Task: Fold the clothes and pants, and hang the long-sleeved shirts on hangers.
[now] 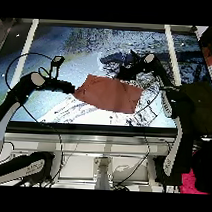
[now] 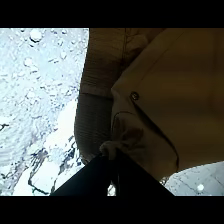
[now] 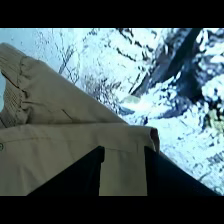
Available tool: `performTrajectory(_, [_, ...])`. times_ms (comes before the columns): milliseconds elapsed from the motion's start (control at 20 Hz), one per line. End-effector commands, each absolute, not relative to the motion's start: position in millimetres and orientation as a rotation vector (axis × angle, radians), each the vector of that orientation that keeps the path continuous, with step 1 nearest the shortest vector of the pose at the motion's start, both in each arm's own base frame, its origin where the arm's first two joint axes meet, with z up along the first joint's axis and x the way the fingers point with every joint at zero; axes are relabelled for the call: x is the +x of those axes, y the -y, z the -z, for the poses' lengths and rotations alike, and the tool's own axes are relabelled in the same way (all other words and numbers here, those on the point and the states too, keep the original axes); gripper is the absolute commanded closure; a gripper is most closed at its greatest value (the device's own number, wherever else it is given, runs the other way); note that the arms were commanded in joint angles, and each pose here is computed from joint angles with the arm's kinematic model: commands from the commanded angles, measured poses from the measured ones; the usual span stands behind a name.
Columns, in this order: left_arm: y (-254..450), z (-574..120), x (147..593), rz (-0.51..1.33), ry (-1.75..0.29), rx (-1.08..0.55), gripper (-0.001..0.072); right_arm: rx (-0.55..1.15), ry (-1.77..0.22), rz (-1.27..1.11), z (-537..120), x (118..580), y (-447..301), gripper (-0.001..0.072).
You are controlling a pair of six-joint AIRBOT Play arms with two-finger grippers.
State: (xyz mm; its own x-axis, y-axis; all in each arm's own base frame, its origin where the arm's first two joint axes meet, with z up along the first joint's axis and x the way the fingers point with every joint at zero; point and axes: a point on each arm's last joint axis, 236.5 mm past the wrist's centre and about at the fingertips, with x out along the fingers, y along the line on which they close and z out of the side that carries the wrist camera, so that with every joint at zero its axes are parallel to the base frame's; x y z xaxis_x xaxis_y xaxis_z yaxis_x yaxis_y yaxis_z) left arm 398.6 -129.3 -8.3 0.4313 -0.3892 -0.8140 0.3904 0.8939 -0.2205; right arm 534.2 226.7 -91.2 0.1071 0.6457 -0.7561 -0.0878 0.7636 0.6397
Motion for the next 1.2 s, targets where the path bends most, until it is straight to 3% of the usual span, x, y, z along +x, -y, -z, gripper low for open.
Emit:
performTrajectory(0, [129,9,398,0.486,-1.015,0.002,0.0694,0.514,-1.329,-0.547,90,546,-224,0.0403])
performTrajectory(550, [129,9,398,0.486,-1.015,0.002,0.0693,0.533,-1.458,-0.556,110,520,-226,0.0417])
performTrajectory(800, [130,9,398,0.487,-1.016,-0.002,0.0693,0.536,-1.459,-0.560,108,520,-227,0.0702])
performTrajectory(1150, [133,21,394,0.491,-1.048,-0.036,0.0693,0.525,-1.356,-0.581,55,537,-216,0.0700])
